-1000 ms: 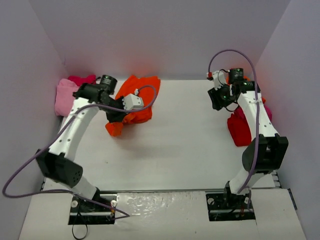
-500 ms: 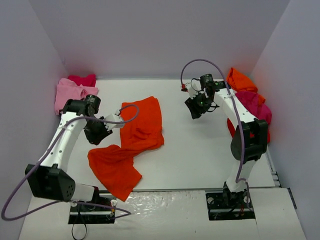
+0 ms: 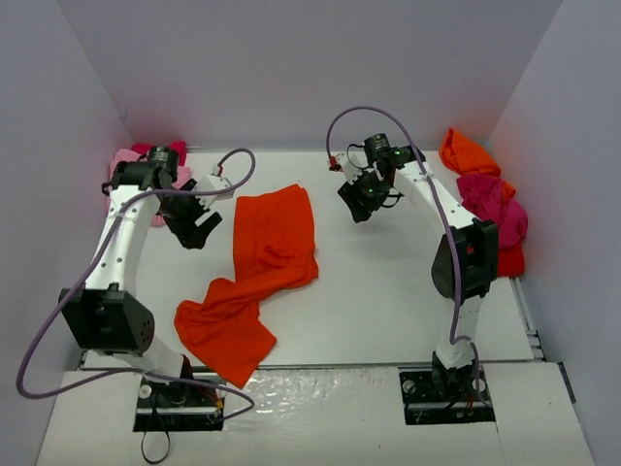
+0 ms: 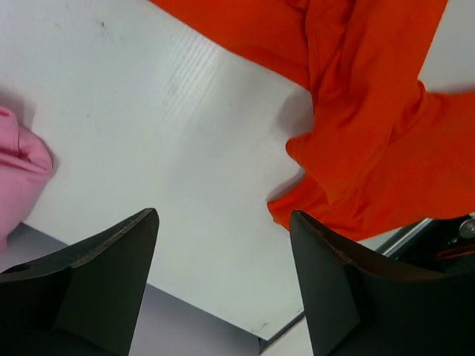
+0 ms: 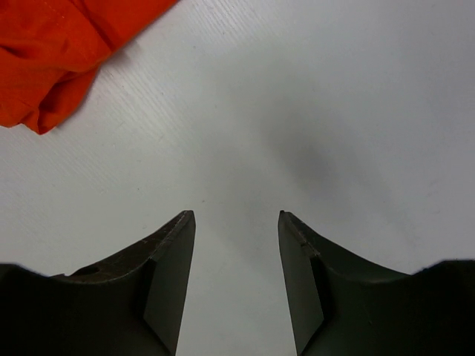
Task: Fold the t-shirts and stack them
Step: Flatten out the tshirt
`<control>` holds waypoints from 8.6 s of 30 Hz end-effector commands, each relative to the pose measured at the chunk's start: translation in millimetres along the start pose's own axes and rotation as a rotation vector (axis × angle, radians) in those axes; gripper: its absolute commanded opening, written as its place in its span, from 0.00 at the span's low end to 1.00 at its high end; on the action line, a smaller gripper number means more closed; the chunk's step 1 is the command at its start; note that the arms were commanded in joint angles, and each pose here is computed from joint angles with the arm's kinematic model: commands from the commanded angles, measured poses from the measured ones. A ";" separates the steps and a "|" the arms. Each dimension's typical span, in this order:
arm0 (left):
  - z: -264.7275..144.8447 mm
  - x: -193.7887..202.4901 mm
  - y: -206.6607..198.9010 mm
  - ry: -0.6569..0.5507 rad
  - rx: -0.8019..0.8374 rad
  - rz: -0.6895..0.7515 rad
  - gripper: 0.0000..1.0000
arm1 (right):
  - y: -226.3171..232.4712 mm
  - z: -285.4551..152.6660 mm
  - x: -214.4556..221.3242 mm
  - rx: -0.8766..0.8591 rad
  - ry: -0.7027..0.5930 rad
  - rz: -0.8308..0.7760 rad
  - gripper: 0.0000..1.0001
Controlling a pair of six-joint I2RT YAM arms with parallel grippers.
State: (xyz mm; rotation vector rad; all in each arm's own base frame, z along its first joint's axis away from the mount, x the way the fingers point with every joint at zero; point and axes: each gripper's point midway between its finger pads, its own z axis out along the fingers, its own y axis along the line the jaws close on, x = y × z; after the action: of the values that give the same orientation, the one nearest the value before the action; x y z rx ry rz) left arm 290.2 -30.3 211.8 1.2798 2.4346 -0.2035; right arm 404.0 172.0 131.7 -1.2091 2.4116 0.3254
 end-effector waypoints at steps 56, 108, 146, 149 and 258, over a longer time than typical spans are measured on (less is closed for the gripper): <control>178.0 -136.9 -24.9 0.056 0.251 0.427 0.55 | -2.4 15.0 30.6 0.046 0.111 0.020 0.46; 214.1 -112.9 -42.5 0.160 0.335 0.433 0.37 | -3.8 22.2 36.3 0.044 0.123 0.035 0.46; -80.8 -110.2 -12.0 0.204 -0.283 0.578 0.13 | 13.4 0.4 27.3 0.019 0.046 -0.010 0.47; -89.2 -98.8 -14.9 0.219 -0.299 0.575 0.21 | 15.7 3.2 25.0 0.008 0.043 -0.014 0.47; 120.3 -73.9 29.0 -0.176 0.621 -0.326 0.31 | 29.1 25.2 46.2 0.039 0.148 0.006 0.46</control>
State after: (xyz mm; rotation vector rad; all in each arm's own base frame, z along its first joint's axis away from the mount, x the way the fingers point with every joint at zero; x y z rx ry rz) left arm 415.4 -93.0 78.9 0.9757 2.5195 -1.0841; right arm 361.8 165.9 74.2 -1.2709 2.5651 0.2183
